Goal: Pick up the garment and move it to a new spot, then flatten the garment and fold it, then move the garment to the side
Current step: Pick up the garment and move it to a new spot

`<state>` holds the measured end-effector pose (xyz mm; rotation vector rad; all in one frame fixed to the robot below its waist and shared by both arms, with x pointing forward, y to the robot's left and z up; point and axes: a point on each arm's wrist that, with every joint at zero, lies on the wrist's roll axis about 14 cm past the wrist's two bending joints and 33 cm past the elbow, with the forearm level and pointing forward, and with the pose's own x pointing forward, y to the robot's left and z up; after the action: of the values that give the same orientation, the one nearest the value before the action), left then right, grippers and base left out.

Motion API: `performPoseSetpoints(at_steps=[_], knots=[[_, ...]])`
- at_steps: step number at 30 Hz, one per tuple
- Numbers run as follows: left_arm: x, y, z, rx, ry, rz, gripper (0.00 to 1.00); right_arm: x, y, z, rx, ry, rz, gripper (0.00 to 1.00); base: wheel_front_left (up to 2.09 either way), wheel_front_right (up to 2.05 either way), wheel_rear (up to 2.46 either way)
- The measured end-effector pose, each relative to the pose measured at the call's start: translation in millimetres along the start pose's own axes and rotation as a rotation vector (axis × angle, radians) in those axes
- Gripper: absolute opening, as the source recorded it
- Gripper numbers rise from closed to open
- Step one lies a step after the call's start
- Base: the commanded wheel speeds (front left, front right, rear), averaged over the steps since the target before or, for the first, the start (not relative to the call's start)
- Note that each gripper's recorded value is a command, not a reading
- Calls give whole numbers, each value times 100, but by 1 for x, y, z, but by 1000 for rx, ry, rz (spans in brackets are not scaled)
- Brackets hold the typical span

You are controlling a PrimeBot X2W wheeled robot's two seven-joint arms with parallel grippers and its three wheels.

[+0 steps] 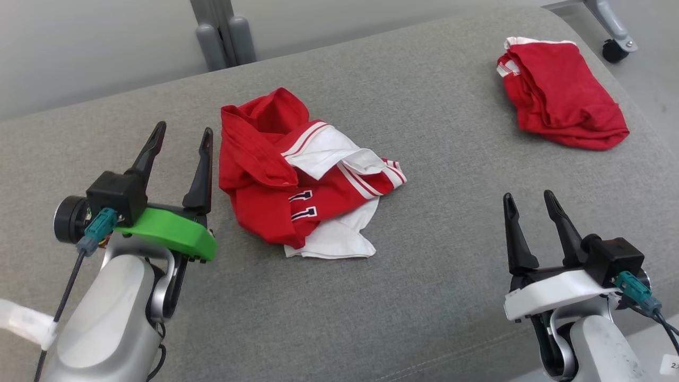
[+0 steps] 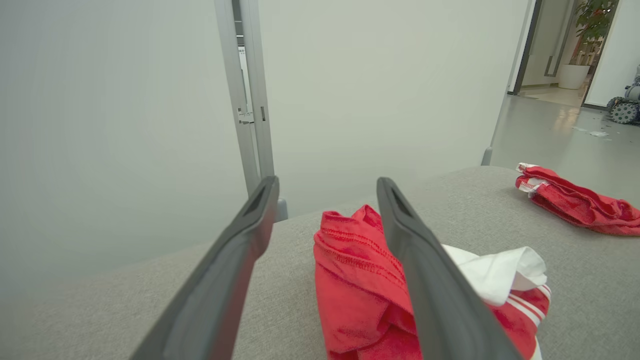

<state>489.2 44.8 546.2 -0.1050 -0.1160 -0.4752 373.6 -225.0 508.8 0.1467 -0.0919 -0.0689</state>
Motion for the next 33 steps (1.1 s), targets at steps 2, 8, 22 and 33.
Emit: performPoseSetpoints(at_steps=[2, 8, 22, 33], knots=[[-14, 14, 2, 4, -3, 48, 100, 2, 7, -1, 2, 0, 23, 100, 0, 0, 0], [-58, 51, 8, 23, -8, 189, 100, 6, 26, -2, 9, 1, 83, 100, 0, 0, 0], [-152, 85, 13, 28, -20, 422, 100, 8, 58, -2, 16, 1, 182, 100, 0, 0, 0], [-191, 104, 13, 24, -26, 523, 100, 9, 78, -11, 26, 26, 240, 100, 0, 0, 0]])
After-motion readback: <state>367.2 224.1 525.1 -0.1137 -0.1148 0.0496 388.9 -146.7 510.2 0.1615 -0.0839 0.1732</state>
